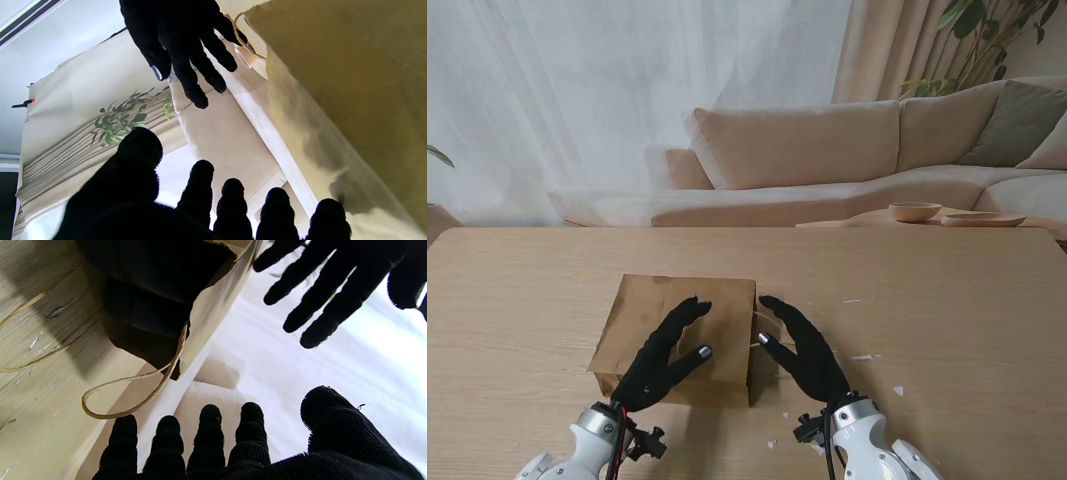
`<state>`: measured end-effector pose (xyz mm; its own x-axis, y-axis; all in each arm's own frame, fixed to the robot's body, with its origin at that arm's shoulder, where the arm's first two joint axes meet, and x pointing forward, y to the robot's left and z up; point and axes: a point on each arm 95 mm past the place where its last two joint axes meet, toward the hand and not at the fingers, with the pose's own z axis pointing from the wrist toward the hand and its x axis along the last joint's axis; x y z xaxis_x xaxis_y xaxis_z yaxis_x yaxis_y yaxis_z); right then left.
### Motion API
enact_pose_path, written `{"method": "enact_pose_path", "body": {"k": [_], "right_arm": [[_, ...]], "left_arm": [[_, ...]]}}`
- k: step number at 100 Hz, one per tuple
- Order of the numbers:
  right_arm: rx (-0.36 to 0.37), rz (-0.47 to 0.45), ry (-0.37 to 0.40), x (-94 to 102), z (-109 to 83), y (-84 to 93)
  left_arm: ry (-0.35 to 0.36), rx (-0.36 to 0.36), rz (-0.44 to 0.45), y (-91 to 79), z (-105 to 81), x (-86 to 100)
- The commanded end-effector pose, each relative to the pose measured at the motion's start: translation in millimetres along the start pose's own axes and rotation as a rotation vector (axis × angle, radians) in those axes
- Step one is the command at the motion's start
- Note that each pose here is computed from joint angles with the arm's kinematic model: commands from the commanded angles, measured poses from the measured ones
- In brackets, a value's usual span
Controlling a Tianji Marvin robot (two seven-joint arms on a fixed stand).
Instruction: Bag the shoes
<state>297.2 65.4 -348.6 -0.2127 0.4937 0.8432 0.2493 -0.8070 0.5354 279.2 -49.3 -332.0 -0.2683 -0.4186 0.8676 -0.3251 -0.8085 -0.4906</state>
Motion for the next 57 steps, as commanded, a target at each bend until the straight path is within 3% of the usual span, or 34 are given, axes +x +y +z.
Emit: {"method": "enact_pose_path", "body": {"k": [1,57], "right_arm": [[0.011,0.023,0.004,3.3,-2.0,-5.8],[0.006,0.028,0.011,4.6,-4.2,-7.6]], "left_arm": [[-0.006,-0.002,-0.012,4.6,0.5,-0.3],[-0.019,-0.007,0.001,5.2,-1.6,-0.1]]}}
